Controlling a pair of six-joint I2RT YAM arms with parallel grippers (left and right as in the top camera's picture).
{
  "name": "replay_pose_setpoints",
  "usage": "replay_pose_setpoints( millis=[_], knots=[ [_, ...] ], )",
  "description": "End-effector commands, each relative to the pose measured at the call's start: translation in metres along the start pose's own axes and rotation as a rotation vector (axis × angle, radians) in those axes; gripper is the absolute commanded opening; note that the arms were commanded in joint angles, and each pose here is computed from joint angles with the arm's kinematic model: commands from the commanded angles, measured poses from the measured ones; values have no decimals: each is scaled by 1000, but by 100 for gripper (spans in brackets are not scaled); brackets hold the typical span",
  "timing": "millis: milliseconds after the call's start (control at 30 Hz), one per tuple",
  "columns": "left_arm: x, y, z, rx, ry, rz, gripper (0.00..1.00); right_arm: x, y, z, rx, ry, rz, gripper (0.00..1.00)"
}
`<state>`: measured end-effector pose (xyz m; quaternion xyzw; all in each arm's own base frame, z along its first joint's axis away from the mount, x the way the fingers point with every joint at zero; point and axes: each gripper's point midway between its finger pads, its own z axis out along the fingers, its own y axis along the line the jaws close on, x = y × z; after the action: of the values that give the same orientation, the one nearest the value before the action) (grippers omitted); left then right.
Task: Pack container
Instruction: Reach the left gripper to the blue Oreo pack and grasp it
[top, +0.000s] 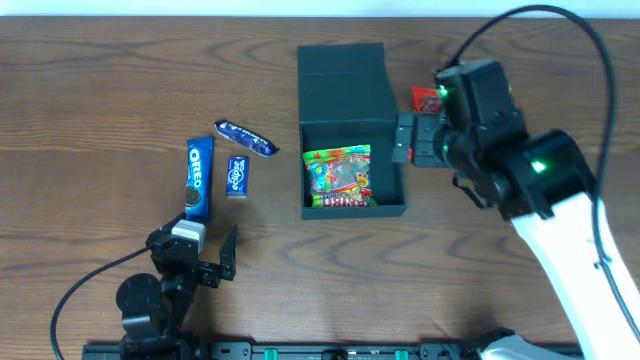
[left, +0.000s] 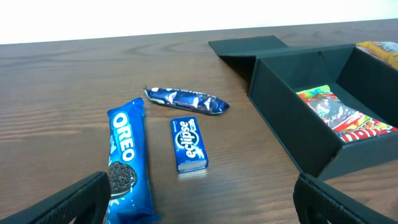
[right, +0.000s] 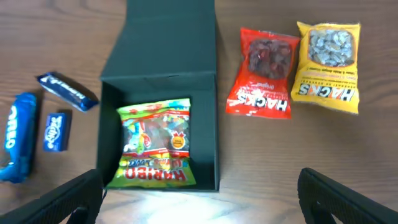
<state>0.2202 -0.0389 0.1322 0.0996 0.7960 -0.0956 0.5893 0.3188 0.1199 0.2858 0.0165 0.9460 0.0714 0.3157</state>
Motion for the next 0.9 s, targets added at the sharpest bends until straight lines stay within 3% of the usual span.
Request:
replay_pose_setpoints(
  millis=[0, 467, 533, 700, 800, 867],
  knots=[
    [9, -3, 3, 17, 18, -18, 95, -2, -5, -13, 5, -29, 11, 99],
    [8, -4, 2, 23, 12, -16, 95, 7, -9, -14, 17, 1, 6, 99],
    [6, -15, 2, 91, 7, -24, 95, 7, -9, -14, 17, 2, 6, 99],
    [-5, -68, -12, 415, -5, -211, 95, 8, -9, -14, 19, 5, 6, 99],
    [-44, -69, -17, 448, -129, -301, 95, 9, -10, -14, 21, 10, 4, 99],
    [-72, -70, -25, 466, -242, -255, 95, 8, -10, -14, 20, 7, 5, 99]
  ],
)
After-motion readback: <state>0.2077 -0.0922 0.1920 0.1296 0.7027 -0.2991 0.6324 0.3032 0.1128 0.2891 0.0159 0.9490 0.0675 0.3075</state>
